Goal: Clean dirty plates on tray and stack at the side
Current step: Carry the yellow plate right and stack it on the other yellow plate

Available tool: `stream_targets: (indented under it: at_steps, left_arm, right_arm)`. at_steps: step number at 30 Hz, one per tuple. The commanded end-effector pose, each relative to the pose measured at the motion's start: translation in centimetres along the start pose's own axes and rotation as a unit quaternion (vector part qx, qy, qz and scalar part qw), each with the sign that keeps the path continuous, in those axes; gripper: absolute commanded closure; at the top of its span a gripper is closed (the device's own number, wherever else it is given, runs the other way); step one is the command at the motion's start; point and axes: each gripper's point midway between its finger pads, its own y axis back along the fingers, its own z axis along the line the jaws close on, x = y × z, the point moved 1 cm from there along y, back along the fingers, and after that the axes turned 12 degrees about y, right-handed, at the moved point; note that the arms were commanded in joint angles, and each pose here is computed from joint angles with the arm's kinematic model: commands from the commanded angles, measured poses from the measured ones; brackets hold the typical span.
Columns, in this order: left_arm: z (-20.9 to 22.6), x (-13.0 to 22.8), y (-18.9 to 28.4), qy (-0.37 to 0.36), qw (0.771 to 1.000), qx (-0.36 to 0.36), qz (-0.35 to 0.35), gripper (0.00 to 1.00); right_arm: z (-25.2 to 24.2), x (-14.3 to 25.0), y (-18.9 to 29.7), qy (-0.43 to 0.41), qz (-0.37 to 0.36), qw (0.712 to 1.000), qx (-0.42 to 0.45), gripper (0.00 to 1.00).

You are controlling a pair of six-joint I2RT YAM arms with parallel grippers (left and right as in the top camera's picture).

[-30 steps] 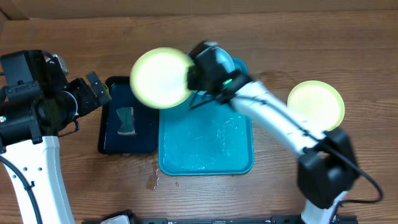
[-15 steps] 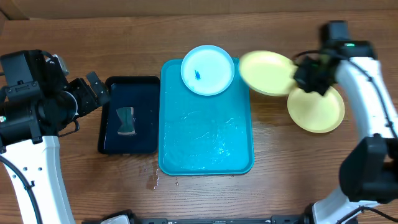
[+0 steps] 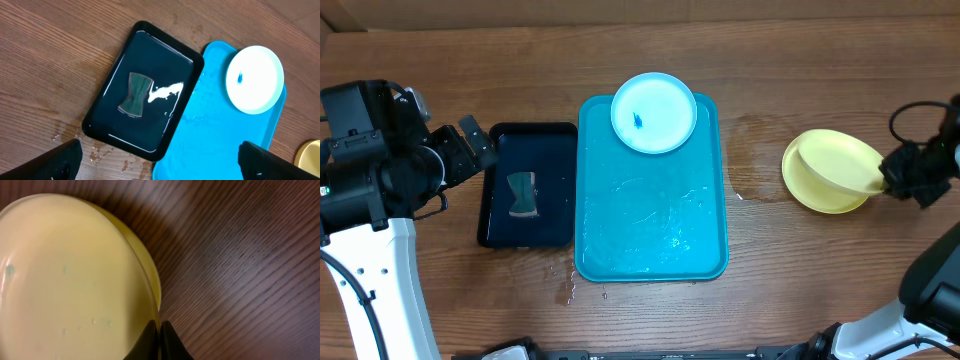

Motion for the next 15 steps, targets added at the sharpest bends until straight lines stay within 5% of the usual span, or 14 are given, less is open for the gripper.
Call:
stream_targets:
  at_steps: [1, 5, 10, 13, 15]
  left_arm:
    - [-0.3, -0.3, 0.3, 0.001, 1.000, 0.006, -0.004, 0.00]
    - [-0.3, -0.3, 0.3, 0.001, 1.000, 0.006, -0.004, 0.00]
    - [-0.3, -0.3, 0.3, 0.001, 1.000, 0.006, -0.004, 0.00]
    - [-0.3, -0.3, 0.3, 0.001, 1.000, 0.006, -0.004, 0.00]
    - [-0.3, -0.3, 0.3, 0.001, 1.000, 0.006, -0.004, 0.00]
  right_arm:
    - [-0.3, 0.3, -0.9, -0.002, -0.008, 1.000, -0.008, 0.96]
    - [0.7, 0.8, -2.5, 0.006, -0.006, 0.999, -0.032, 0.90]
    - [0.4, 1.3, -4.2, 0.012, -0.009, 1.000, -0.021, 0.42]
    - [1.0, 1.7, -5.0, 0.018, -0.006, 0.999, -0.040, 0.33]
    - [2.1, 1.9, -5.1, 0.045, -0.004, 0.997, -0.059, 0.38]
